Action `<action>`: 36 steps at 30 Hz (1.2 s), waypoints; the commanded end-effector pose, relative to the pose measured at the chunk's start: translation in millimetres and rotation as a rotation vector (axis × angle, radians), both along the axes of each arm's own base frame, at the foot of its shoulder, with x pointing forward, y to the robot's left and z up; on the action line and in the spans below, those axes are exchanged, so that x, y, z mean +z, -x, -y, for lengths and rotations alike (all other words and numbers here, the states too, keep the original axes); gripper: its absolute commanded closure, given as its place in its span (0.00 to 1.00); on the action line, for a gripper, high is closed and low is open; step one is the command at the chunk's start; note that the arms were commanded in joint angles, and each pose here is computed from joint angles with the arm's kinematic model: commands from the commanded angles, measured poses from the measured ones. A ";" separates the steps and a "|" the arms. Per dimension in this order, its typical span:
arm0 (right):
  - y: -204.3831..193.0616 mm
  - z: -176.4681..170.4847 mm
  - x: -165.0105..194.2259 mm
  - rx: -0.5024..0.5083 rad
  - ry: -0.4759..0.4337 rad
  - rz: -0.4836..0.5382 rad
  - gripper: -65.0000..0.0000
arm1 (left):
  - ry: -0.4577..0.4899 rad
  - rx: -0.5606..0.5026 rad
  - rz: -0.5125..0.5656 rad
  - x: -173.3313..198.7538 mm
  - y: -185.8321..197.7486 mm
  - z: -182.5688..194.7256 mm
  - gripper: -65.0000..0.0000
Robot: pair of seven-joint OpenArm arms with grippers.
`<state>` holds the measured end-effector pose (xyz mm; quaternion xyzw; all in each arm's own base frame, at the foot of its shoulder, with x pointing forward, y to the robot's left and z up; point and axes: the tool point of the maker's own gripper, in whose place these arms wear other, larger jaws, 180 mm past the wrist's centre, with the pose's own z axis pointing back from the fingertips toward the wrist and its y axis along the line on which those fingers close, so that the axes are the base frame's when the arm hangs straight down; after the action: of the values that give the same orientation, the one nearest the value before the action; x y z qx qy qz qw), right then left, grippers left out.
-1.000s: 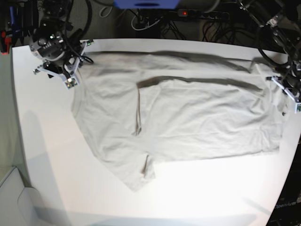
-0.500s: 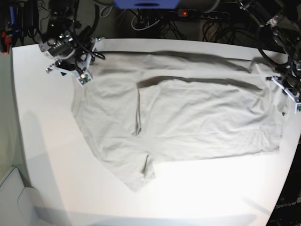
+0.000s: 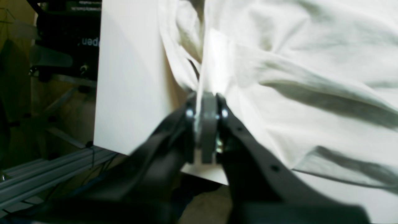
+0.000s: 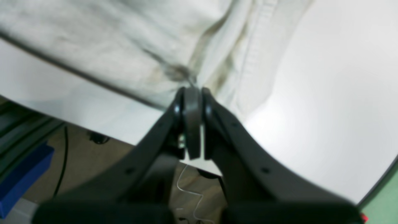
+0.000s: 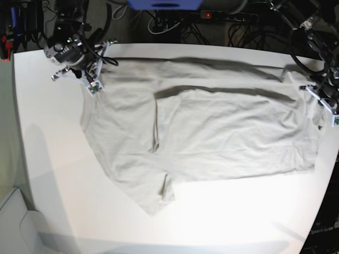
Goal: Layout the t-shirt on the table in an organized manner, then fold the t-shirt properly
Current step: 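Lift the folded edge with both grippers and lay it across the shirt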
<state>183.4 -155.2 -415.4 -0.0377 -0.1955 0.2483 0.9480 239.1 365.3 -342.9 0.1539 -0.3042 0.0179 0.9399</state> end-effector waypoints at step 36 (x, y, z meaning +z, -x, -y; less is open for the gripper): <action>-151.1 56.9 142.3 -0.086 0.172 0.414 1.00 | -0.025 0.127 0.194 52.5 -16.9 -29.3 1.00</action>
<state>326.4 -209.7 -287.7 -0.1669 -0.3398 0.2167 0.8998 249.6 389.3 -305.1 0.1707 -0.3632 0.0926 0.9112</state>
